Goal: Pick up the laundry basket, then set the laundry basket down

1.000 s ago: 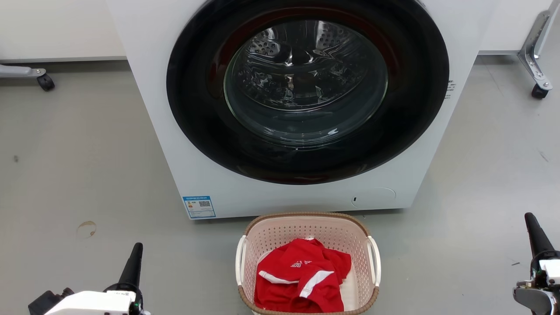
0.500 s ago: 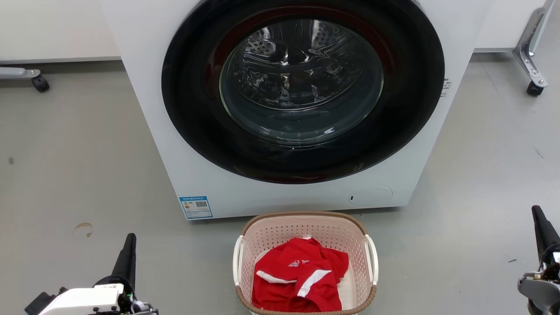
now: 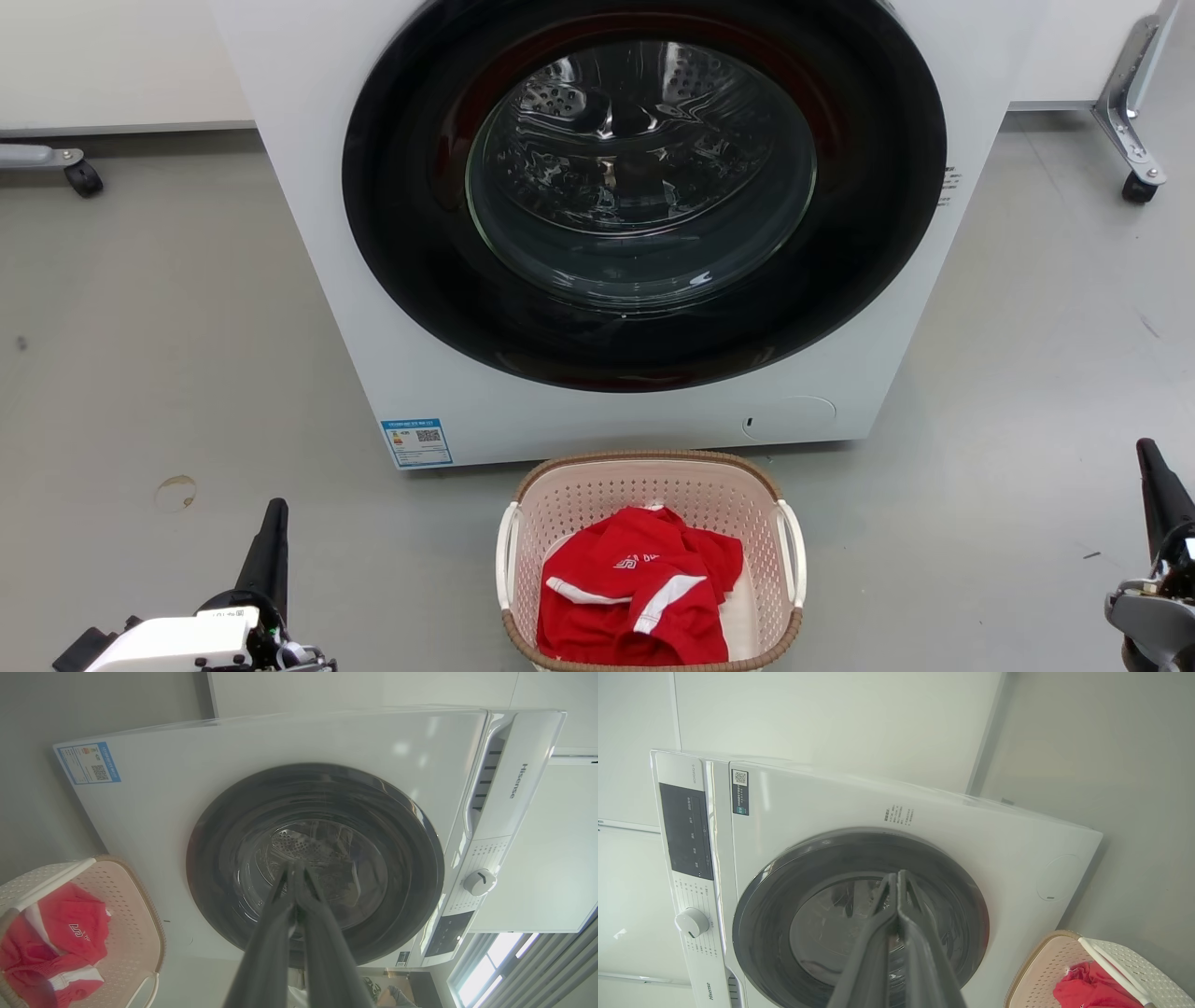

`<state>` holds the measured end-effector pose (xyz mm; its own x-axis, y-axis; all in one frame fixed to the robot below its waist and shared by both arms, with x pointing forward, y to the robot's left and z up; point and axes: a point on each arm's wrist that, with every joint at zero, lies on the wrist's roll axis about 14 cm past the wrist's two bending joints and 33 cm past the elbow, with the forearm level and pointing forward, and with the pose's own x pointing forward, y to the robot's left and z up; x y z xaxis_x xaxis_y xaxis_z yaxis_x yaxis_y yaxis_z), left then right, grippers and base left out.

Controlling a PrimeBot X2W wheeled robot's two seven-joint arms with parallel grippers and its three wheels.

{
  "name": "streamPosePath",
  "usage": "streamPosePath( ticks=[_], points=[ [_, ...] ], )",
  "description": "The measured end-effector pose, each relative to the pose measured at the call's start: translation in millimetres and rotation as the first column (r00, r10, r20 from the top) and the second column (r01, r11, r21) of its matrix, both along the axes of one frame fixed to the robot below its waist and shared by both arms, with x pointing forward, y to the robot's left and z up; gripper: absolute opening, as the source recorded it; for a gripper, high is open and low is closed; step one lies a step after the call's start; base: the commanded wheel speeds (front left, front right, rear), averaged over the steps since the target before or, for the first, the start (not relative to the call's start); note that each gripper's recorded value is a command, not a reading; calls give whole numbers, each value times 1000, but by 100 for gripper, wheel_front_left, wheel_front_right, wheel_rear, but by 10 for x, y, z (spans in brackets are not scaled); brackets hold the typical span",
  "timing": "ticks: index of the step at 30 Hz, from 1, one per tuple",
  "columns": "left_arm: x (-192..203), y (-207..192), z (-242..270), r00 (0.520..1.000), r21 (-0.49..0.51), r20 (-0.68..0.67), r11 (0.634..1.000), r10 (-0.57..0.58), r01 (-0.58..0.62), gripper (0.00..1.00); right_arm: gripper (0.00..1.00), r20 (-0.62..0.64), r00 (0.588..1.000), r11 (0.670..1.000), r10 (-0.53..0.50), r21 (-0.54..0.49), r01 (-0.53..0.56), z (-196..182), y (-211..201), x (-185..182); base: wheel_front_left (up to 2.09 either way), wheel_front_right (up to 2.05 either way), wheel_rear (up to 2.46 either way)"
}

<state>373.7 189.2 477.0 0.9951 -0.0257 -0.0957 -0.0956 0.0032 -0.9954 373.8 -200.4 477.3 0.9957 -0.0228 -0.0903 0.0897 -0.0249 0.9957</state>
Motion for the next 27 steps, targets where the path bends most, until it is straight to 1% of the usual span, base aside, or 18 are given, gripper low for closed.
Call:
streamPosePath(
  ticks=[27],
  points=[
    [0,6,0,1000,-2,0,1000,3,-3,0,0,0,1000,1000,-1,0,1,0,-3,0,0,0,0]
  ],
)
